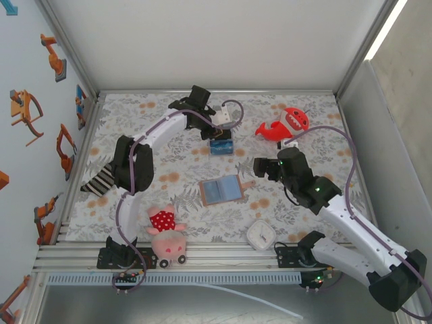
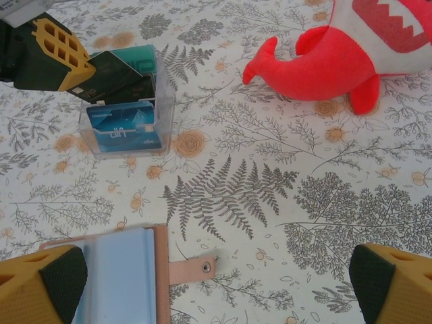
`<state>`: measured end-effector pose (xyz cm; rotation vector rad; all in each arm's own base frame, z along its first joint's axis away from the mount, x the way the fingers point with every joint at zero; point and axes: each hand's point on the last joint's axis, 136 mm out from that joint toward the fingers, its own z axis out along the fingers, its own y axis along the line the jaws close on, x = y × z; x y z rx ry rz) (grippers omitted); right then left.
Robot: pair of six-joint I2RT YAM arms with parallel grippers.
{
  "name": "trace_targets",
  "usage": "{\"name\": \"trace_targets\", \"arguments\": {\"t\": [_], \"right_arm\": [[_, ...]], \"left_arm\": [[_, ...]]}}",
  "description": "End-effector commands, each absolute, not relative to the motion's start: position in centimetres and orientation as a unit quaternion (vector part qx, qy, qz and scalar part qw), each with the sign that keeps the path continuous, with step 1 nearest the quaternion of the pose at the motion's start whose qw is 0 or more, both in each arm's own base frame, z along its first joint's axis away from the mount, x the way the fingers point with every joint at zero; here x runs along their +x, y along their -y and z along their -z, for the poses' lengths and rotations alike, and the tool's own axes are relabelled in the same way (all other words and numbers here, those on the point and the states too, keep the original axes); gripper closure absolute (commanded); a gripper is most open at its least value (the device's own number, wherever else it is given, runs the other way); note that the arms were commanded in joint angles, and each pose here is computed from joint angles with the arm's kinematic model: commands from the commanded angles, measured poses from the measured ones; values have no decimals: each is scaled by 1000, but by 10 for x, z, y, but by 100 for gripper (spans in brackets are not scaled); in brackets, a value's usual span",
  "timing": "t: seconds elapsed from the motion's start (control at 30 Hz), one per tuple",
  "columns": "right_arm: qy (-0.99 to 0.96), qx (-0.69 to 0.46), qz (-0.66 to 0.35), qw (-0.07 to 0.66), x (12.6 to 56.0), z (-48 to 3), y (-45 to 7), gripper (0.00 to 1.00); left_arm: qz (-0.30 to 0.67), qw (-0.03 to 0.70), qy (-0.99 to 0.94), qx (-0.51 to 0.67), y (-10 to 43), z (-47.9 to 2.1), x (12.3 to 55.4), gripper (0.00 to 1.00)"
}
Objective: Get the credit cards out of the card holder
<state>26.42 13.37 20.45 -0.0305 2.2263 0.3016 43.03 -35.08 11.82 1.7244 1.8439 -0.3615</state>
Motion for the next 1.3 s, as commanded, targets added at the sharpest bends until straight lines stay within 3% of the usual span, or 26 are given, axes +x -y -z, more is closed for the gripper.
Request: {"name": "trace_targets", "arguments": {"t": [0.0, 0.63, 0.83, 1.27], "right_arm": [[-894, 6, -114, 432, 262, -201, -126, 0], [-897, 5, -117, 425, 261, -196, -128, 0], [-899, 2, -122, 421, 262, -193, -131, 0], [-899, -3, -134, 418, 259, -194, -135, 0]], "left_arm": [[121, 284, -681, 665, 349, -116, 432, 100], [104, 259, -674, 684, 348, -91, 435, 100], [104, 266, -670, 685, 354, -93, 434, 79], [100, 326, -669, 660, 358, -137, 436, 78]]}}
